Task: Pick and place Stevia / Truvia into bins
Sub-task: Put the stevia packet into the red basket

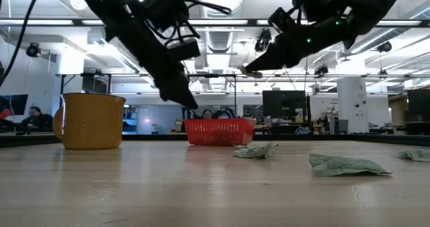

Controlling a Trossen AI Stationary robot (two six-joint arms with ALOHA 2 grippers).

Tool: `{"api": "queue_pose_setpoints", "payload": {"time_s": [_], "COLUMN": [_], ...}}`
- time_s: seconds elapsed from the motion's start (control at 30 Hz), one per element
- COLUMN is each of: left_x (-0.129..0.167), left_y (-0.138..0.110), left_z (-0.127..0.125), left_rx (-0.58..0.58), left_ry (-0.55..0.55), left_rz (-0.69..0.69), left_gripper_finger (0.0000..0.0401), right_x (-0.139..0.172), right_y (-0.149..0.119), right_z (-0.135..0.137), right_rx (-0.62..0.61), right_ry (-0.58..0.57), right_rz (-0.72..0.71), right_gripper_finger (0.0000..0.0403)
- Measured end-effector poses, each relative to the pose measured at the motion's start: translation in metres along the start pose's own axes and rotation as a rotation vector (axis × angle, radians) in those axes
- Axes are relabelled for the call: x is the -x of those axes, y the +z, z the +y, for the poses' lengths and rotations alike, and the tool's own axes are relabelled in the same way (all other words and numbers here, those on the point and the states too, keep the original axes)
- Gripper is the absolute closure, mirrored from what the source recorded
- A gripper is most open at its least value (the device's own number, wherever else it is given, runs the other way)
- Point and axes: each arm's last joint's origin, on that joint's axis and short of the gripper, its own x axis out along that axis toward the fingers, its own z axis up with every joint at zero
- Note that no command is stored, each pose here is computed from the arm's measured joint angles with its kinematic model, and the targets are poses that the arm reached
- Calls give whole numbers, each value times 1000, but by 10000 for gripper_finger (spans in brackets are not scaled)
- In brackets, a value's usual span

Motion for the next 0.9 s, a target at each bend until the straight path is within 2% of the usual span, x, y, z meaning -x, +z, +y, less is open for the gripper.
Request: {"api": "queue_pose_setpoints", "payload": {"time_s": [0.17, 0.33, 0.43, 0.53, 0.73, 0.9], "left_x": [24, 48, 59, 64, 66, 66], "left_y": [7, 17, 21, 21, 20, 20], "left_z": [1, -5, -9, -13, -15, -15], "left_rx": [25, 25, 20, 10, -2, -5], "left_ry": [-30, -140, -165, -180, -188, -188], "left_rz": [-37, -134, -168, -180, -174, -169], "left_gripper_finger": [220, 220, 220, 220, 220, 220], "right_x": [-6, -23, -35, -48, -61, -60], "right_y": [-9, -19, -27, -32, -42, -52], "right_z": [-17, -16, -15, -19, -42, -50], "right_rx": [-86, -74, -53, -79, -242, -272], "right_ry": [-22, -28, -29, -42, -101, -88], "right_rz": [-1, -26, -18, 10, 72, 144], "right_gripper_finger": [394, 394, 394, 394, 393, 362]}}
